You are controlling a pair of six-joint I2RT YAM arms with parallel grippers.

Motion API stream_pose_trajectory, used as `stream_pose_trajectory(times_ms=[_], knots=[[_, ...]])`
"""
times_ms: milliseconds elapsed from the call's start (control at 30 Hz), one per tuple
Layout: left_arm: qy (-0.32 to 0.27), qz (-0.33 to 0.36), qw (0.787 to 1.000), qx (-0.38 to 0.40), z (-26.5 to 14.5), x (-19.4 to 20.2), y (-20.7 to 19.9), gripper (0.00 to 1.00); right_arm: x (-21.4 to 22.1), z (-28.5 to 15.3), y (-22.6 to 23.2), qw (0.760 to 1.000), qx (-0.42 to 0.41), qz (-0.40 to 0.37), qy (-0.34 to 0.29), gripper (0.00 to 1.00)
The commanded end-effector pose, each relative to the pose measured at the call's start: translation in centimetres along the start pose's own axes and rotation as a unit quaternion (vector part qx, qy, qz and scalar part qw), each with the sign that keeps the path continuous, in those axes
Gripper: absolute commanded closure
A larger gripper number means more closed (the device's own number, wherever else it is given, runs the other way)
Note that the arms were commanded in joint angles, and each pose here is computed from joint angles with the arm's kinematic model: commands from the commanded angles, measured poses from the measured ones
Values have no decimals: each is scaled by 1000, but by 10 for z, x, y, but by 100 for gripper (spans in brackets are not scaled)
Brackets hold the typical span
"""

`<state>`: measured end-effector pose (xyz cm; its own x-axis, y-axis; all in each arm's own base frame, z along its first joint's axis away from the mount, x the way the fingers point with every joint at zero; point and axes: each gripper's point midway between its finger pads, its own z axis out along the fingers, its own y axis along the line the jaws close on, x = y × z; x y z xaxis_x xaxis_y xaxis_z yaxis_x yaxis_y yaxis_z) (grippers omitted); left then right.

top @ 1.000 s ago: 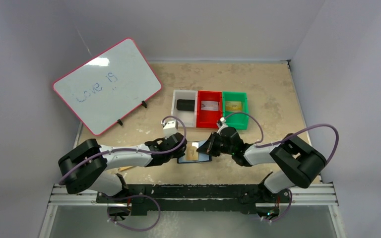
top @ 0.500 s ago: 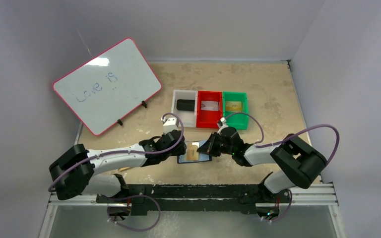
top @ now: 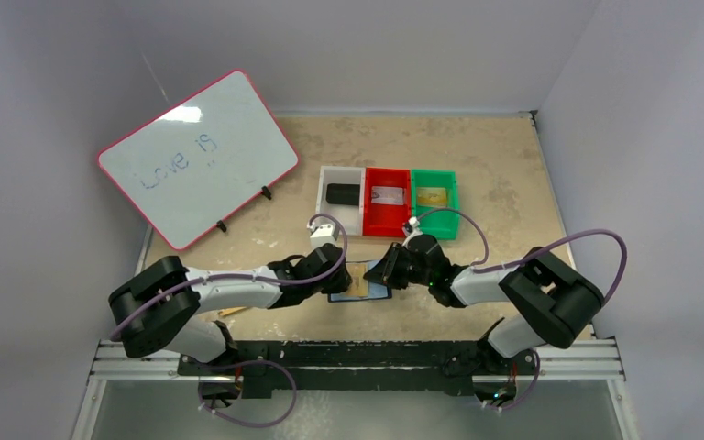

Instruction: Take the credit cards out of the card holder

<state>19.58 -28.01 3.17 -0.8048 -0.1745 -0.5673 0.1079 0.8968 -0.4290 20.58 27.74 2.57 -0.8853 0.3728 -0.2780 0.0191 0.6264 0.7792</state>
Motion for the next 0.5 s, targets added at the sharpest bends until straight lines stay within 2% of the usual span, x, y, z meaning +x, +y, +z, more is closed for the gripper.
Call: stream_pose_trajectory(times_ms=[0,200,467], knots=[[18,7,1000,0,5,9,1,82,-5,1,8,1000,-20,6,-9,77],[29,21,999,-25,7,16,14,87,-5,3,17,999,-44,18,-7,76],[28,19,999,-33,7,16,17,90,-5,1,19,998,-60,30,-12,87]])
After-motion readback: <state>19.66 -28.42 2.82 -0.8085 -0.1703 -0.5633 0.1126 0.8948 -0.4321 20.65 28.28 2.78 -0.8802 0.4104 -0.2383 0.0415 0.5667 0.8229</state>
